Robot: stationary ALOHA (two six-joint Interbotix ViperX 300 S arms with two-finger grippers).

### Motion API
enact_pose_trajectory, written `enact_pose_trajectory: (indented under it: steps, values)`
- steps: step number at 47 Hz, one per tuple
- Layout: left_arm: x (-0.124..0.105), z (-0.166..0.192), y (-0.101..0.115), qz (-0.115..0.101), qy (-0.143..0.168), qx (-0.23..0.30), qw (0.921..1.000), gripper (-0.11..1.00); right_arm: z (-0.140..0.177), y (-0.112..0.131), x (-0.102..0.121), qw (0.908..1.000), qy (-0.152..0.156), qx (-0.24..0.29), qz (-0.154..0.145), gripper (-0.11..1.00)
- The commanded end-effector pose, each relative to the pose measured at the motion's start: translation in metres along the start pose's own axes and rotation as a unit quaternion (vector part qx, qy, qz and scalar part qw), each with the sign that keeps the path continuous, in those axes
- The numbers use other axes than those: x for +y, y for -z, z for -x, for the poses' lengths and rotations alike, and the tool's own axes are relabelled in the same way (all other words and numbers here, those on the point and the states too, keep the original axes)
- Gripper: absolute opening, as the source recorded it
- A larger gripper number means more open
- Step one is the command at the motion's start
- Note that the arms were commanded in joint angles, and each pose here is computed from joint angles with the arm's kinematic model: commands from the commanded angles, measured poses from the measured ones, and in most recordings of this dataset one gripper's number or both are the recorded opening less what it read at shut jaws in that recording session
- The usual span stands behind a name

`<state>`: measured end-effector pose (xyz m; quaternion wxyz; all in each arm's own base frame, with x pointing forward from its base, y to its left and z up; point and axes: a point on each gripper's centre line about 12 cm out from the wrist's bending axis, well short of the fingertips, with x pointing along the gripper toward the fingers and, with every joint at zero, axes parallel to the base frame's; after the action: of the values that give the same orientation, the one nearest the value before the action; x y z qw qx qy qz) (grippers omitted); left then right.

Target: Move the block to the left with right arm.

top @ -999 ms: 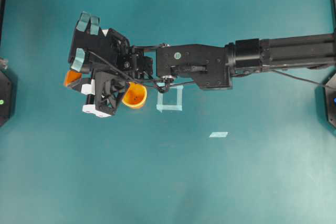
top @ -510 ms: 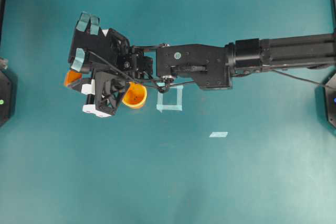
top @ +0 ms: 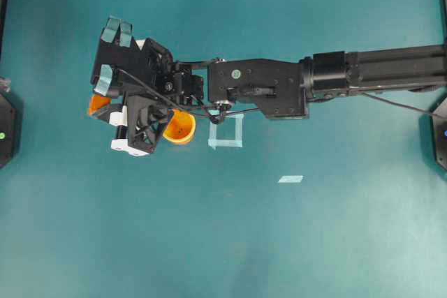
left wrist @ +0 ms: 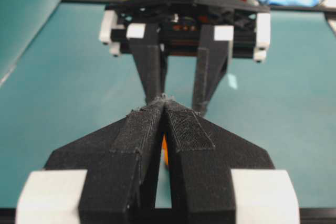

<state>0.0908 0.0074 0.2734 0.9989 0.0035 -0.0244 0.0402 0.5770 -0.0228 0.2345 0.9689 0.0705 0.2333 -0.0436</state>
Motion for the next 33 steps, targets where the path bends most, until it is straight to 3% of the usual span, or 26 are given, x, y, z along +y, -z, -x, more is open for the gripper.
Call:
enact_pose_trajectory:
  steps: [1,33]
  values:
    - [0.0005,-0.0022,-0.0028,-0.002,-0.003,0.003,1.0,0.0,0.012,-0.0233,0.004,0.9996,-0.005,-0.029,0.0,0.4]
    - [0.0005,-0.0022,-0.0028,-0.002,-0.003,0.003,1.0,0.0,0.012,-0.0237,0.0041,0.9995,-0.006,-0.031,0.0,0.4]
